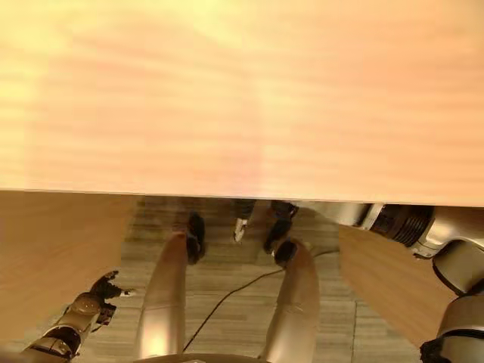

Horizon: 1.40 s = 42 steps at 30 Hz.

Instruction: Put the empty folder in the office cabinet

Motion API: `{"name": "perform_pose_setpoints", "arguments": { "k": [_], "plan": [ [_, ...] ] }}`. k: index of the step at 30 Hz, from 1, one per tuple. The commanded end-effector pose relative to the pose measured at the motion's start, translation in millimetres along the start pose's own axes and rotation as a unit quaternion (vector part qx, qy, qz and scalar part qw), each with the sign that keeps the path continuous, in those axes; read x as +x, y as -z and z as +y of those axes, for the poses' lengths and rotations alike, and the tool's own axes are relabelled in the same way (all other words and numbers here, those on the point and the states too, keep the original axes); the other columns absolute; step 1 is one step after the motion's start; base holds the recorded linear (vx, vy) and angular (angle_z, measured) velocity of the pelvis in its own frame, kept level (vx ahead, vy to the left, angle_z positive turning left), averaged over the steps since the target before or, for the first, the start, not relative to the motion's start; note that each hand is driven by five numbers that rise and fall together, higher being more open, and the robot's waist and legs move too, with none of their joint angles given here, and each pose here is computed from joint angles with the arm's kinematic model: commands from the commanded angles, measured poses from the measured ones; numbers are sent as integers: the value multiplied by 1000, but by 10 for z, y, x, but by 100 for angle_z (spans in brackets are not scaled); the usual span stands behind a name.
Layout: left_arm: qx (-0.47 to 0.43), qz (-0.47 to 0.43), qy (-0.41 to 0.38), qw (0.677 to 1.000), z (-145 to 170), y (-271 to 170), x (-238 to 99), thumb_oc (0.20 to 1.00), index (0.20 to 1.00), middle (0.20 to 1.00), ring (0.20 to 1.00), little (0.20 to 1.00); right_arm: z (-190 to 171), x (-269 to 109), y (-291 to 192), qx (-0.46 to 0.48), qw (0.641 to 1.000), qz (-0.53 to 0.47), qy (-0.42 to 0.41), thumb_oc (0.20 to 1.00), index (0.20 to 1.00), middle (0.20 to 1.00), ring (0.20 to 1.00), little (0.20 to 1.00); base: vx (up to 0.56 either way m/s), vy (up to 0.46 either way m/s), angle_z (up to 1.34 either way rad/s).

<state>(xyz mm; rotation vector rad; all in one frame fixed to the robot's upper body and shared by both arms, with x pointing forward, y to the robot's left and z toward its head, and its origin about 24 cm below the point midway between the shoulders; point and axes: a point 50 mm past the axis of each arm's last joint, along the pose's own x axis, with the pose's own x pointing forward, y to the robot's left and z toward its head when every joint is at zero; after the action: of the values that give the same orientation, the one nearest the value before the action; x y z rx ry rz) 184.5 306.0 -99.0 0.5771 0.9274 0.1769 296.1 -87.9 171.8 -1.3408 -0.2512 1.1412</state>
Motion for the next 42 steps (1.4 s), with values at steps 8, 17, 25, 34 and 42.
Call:
{"name": "perform_pose_setpoints", "arguments": {
  "k": [8, 17, 25, 34, 42],
  "plan": [
    [37, 48, 13, 998, -198, 243, -43, 1000, 1000, 1000, 1000, 1000, 367, 339, 884, 106, 974, 179, 92, 1000, 1000, 1000, 1000, 1000, 33, -78, -3],
    [49, 75, 16, 996, -160, 539, -129, 1000, 1000, 1000, 1000, 1000, 1186, 578, 1129, 221, 936, 275, 20, 1000, 1000, 1000, 1000, 1000, 78, -75, 5],
    [80, 106, 57, 989, -326, 796, -244, 1000, 1000, 1000, 1000, 1000, 1988, 600, 1110, 346, 868, 355, -14, 1000, 1000, 1000, 1000, 1000, 57, -35, 15],
    [73, 107, 77, 989, -372, 852, -283, 1000, 1000, 1000, 1000, 1000, 2484, 448, 1057, 330, 850, 400, -91, 1000, 1000, 1000, 1000, 1000, -18, -97, 14],
    [92, 117, 112, 982, -560, 950, -361, 1000, 1000, 1000, 1000, 1000, 2771, 317, 1004, 396, 813, 417, -90, 1000, 1000, 1000, 1000, 1000, -61, 19, -5]
  ]
}}
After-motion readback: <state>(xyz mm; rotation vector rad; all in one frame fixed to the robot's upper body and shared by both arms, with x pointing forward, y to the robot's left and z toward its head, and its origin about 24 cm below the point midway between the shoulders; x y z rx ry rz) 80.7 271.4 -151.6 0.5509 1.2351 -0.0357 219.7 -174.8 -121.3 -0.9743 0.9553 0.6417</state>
